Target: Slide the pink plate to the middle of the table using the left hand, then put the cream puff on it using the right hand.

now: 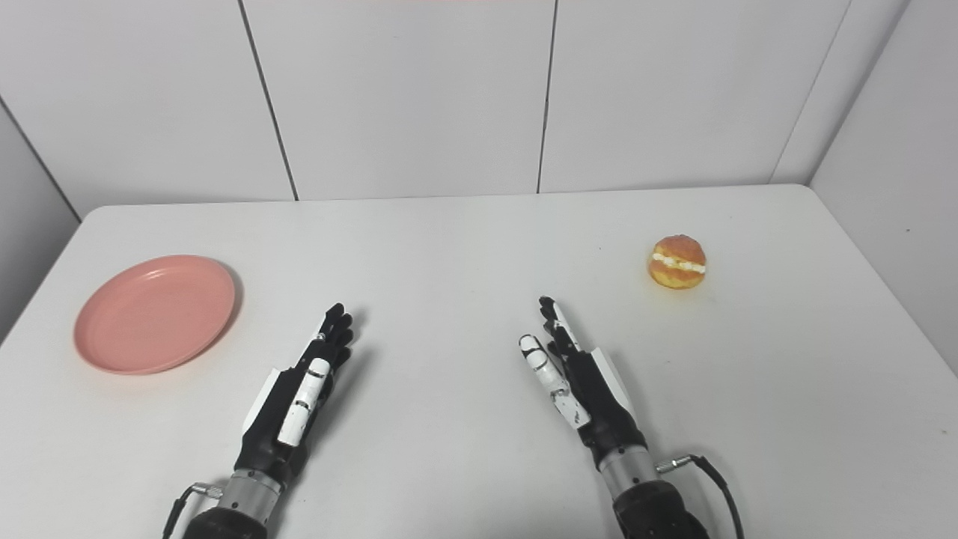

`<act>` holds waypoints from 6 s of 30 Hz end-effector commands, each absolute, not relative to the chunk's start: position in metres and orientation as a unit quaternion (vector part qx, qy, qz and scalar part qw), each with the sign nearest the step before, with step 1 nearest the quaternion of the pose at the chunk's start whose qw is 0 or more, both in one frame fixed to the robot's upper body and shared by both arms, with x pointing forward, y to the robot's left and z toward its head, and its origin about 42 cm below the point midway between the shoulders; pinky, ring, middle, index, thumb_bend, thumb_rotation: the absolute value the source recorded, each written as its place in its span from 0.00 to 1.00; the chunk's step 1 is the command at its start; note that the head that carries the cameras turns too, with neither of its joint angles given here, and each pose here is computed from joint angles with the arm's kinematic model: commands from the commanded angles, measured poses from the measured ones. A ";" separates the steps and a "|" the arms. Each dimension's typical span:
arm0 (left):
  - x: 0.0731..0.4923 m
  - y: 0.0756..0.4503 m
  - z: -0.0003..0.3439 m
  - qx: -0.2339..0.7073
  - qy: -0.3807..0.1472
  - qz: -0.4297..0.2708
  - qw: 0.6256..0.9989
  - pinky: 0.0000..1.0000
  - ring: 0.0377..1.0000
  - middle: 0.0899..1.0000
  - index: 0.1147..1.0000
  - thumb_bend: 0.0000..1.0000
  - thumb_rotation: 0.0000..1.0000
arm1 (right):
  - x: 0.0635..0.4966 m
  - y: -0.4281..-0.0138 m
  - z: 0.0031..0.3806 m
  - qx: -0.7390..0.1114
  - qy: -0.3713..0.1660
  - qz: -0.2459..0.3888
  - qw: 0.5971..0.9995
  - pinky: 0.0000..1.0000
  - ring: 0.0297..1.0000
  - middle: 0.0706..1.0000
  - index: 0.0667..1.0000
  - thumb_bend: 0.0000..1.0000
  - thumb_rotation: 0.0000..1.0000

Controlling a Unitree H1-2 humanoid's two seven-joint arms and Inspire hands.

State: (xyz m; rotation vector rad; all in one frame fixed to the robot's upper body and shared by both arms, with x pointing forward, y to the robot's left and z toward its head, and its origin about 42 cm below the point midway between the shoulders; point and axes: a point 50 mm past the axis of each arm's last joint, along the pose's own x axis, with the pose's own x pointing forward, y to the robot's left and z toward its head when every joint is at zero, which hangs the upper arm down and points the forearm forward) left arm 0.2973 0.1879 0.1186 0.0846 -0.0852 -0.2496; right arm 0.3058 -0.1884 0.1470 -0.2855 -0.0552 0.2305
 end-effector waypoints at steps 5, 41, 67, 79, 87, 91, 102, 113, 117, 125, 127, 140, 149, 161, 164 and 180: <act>0.296 0.188 0.111 0.046 -0.024 -0.117 0.992 1.00 0.99 1.00 1.00 0.47 1.00 | 0.309 -0.188 0.150 -0.139 -0.037 0.121 0.982 0.96 0.99 1.00 1.00 0.41 1.00; 0.305 0.134 0.084 0.064 -0.003 -0.101 0.993 1.00 1.00 1.00 1.00 0.49 1.00 | 0.314 -0.223 0.127 -0.075 -0.052 0.142 0.986 1.00 1.00 1.00 1.00 0.20 1.00; 0.301 0.146 0.134 0.064 -0.037 -0.129 0.989 0.96 0.97 0.98 0.96 0.45 1.00 | 0.312 -0.217 0.132 -0.075 -0.053 0.139 0.986 1.00 1.00 1.00 1.00 0.21 1.00; 0.300 0.157 0.186 0.089 -0.101 -0.139 0.981 0.96 0.98 0.99 0.96 0.51 1.00 | 0.315 -0.216 0.132 -0.079 -0.055 0.138 0.986 1.00 1.00 1.00 1.00 0.19 1.00; 0.313 0.170 0.198 0.100 -0.119 -0.122 0.980 0.97 0.98 0.98 0.96 0.45 1.00 | 0.316 -0.216 0.131 -0.074 -0.049 0.139 0.986 1.00 1.00 1.00 1.00 0.19 1.00; 0.321 0.182 0.204 0.116 -0.135 -0.102 0.979 0.95 0.97 0.98 0.97 0.46 1.00 | 0.316 -0.216 0.130 -0.078 -0.048 0.139 0.986 1.00 1.00 1.00 1.00 0.19 1.00; 0.343 0.215 0.232 0.104 -0.183 -0.045 0.976 0.93 0.96 0.97 0.96 0.44 1.00 | 0.317 -0.216 0.128 -0.079 -0.047 0.137 0.986 1.00 1.00 1.00 1.00 0.20 1.00; 0.363 0.260 0.254 0.103 -0.207 -0.012 0.973 0.97 0.98 0.99 0.98 0.49 1.00 | 0.315 -0.214 0.130 -0.076 -0.046 0.134 0.987 1.00 1.00 1.00 1.00 0.20 1.00; 0.366 0.273 0.261 0.089 -0.211 0.009 0.973 0.99 0.98 0.99 0.98 0.47 1.00 | 0.316 -0.214 0.129 -0.074 -0.046 0.135 0.987 1.00 1.00 1.00 1.00 0.20 1.00; 0.370 0.295 0.271 0.063 -0.214 0.051 0.973 1.00 0.98 1.00 0.98 0.42 1.00 | 0.315 -0.215 0.129 -0.078 -0.046 0.132 0.987 1.00 1.00 1.00 1.00 0.19 1.00; 0.371 0.301 0.272 0.063 -0.215 0.054 0.973 1.00 0.99 1.00 0.99 0.42 1.00 | 0.315 -0.215 0.129 -0.079 -0.047 0.132 0.987 1.00 1.00 1.00 1.00 0.19 1.00; 0.378 0.356 0.279 0.071 -0.210 0.135 0.966 0.98 0.97 0.98 0.96 0.43 1.00 | 0.315 -0.216 0.129 -0.068 -0.046 0.135 0.987 1.00 1.00 1.00 1.00 0.18 1.00; 0.380 0.387 0.278 0.071 -0.205 0.174 0.961 0.97 0.97 0.97 0.96 0.42 1.00 | 0.315 -0.218 0.129 -0.072 -0.046 0.135 0.987 1.00 1.00 1.00 1.00 0.17 1.00; 0.376 0.414 0.272 0.063 -0.183 0.198 0.961 0.99 0.98 0.98 0.96 0.43 1.00 | 0.315 -0.219 0.129 -0.073 -0.045 0.134 0.987 1.00 1.00 1.00 1.00 0.16 1.00; 0.376 0.418 0.269 0.058 -0.177 0.200 0.962 0.98 0.97 0.97 0.95 0.42 1.00 | 0.315 -0.219 0.129 -0.070 -0.046 0.135 0.987 1.00 1.00 1.00 1.00 0.16 1.00; 0.382 0.437 0.242 0.033 -0.120 0.221 0.967 0.98 0.98 0.97 0.95 0.40 1.00 | 0.315 -0.220 0.129 -0.065 -0.042 0.137 0.988 1.00 1.00 1.00 1.00 0.16 1.00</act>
